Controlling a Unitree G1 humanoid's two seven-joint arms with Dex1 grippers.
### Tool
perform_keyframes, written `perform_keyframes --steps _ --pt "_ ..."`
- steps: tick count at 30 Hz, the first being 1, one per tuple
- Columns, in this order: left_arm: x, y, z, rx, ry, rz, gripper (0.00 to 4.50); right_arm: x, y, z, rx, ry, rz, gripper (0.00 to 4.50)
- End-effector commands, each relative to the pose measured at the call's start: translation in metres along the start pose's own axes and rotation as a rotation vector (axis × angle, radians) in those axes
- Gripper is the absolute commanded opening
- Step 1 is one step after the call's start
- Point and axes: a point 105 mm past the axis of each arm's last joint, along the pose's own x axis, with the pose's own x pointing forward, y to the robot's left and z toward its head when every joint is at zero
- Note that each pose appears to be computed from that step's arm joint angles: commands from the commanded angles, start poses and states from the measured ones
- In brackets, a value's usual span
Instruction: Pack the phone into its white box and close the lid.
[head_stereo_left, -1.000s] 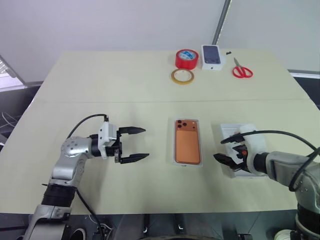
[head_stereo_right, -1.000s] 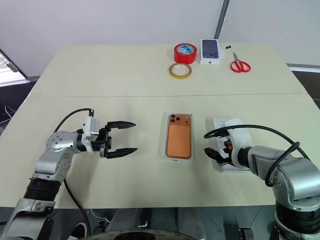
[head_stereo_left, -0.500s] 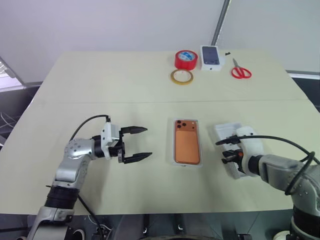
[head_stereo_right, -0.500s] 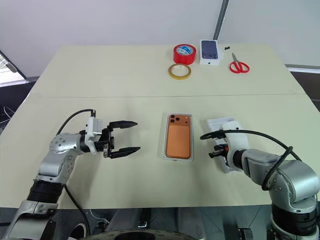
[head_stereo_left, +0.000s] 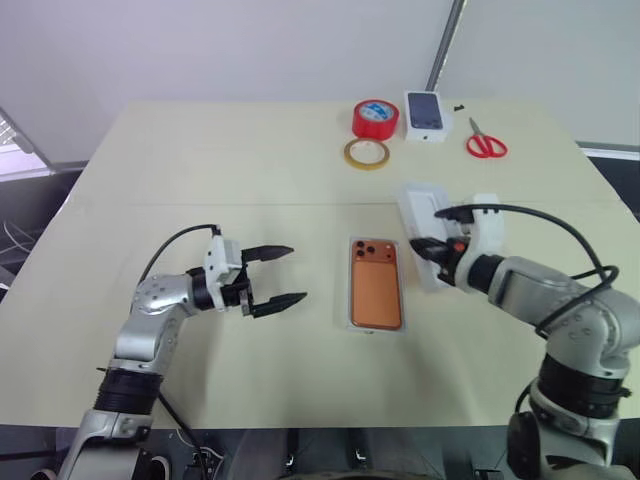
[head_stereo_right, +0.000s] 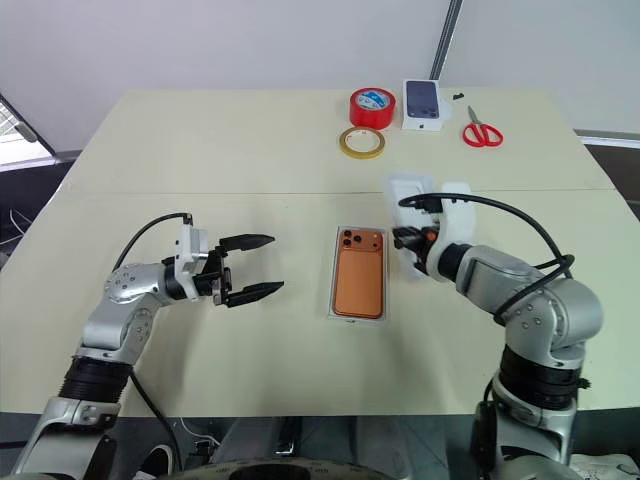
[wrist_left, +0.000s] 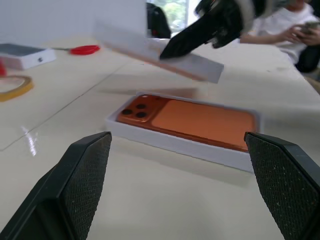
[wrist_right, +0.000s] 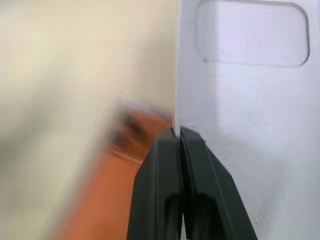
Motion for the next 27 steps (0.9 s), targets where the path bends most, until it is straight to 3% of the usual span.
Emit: perform_keyframes --steps 1,4,8,12,17,20,27 --pt "0.005 0.008 0.012 0.009 -0.033 0.063 4.49 0.002 0.023 0.027 0.065 -0.160 0.149 0.05" --pt "0.008 0.007 0.013 -0.032 -0.044 0.080 4.49 0.004 0.051 0.034 0.181 -0.213 0.321 0.05" --pt "0.009 0.009 0.016 -0.031 -0.038 0.094 4.49 -0.008 0.083 0.017 0.290 -0.140 0.516 0.05" --pt "0.008 0.013 0.020 -0.039 -0.040 0.093 4.49 -0.015 0.096 -0.010 0.372 -0.026 0.550 0.05" --pt "0.005 0.016 0.026 -0.060 -0.066 0.116 4.49 -0.023 0.104 -0.014 0.486 0.044 0.602 0.05" --pt "0.003 0.013 0.031 -0.071 -0.086 0.112 4.49 -0.014 0.097 -0.016 0.648 0.056 0.563 0.05" --pt "0.000 0.002 0.033 -0.061 -0.101 0.099 4.49 -0.008 0.092 -0.032 0.708 0.120 0.531 0.05"
